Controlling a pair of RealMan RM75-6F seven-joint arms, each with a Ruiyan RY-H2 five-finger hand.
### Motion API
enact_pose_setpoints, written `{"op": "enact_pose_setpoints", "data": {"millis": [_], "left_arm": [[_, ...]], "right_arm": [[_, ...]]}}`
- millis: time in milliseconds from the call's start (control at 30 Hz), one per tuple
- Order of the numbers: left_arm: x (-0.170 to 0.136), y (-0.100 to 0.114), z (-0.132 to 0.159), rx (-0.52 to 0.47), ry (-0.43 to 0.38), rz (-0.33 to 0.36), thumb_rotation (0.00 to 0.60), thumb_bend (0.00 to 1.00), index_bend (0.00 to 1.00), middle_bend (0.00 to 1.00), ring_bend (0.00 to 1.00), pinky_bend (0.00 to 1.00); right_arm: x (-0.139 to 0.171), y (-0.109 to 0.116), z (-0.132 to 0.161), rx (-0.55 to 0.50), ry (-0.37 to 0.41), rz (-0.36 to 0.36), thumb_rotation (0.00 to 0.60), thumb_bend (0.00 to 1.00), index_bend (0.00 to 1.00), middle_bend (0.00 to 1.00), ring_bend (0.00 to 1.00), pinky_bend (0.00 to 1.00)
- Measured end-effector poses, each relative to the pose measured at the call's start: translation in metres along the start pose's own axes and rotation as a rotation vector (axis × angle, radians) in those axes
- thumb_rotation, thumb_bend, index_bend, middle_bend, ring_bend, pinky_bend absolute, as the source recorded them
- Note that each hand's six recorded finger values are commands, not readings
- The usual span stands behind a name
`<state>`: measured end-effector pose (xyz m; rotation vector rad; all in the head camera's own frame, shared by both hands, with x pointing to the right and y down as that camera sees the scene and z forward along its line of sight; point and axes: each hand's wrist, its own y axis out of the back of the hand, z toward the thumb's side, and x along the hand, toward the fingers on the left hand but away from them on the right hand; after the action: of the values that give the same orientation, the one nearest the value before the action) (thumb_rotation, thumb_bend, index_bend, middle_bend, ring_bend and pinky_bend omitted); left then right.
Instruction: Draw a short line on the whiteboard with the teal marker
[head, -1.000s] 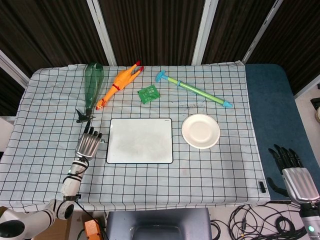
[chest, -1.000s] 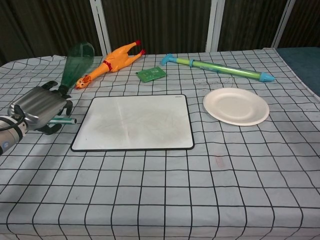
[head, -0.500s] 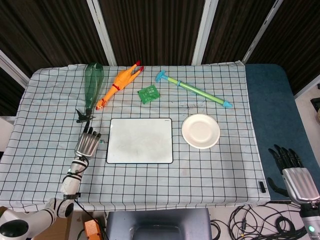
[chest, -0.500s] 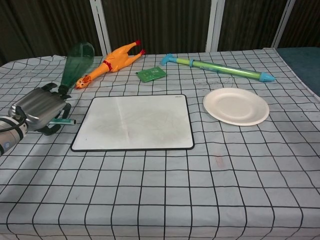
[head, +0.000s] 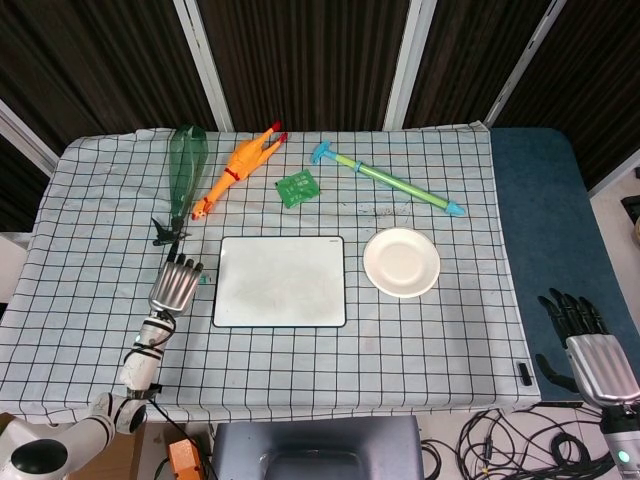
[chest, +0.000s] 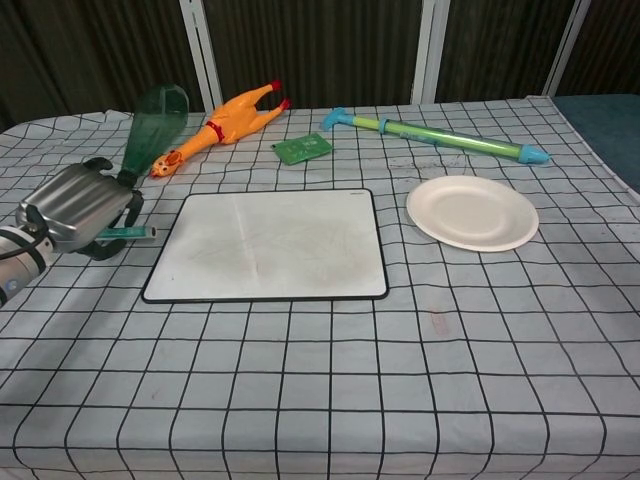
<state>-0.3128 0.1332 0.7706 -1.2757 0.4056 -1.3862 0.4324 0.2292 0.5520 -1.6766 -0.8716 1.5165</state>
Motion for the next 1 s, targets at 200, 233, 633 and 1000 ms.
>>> {"op": "enact_pose_setpoints", "data": {"millis": [200, 233, 633, 1000], "left_arm": [[-0.003, 0.015, 0.006, -0.082, -0.032, 0.083, 0.6, 0.52, 0.77, 0.77, 0.52, 0.46], [-0.004, 0.018, 0.008, -0.109, -0.04, 0.097, 0.6, 0.53, 0.77, 0.78, 0.54, 0.55], [-0.012, 0.08, 0.075, -0.461, -0.187, 0.243, 0.6, 0.56, 0.78, 0.81, 0.58, 0.66], [0.0, 0.097, 0.131, -0.622, -0.264, 0.19, 0.6, 0.56, 0.78, 0.81, 0.58, 0.66]], "right_arm": [[0.0, -0.001, 0.001, 0.004, 0.001, 0.003, 0.6, 0.28, 0.0, 0.0, 0.0, 0.0], [0.0, -0.001, 0.001, 0.004, 0.002, 0.004, 0.6, 0.28, 0.0, 0.0, 0.0, 0.0], [0.005, 0.003, 0.004, -0.052, 0.044, 0.027, 0.6, 0.27, 0.0, 0.0, 0.0, 0.0], [0.017, 0.015, 0.0, -0.129, 0.112, 0.045, 0.6, 0.27, 0.0, 0.0, 0.0, 0.01]]}}
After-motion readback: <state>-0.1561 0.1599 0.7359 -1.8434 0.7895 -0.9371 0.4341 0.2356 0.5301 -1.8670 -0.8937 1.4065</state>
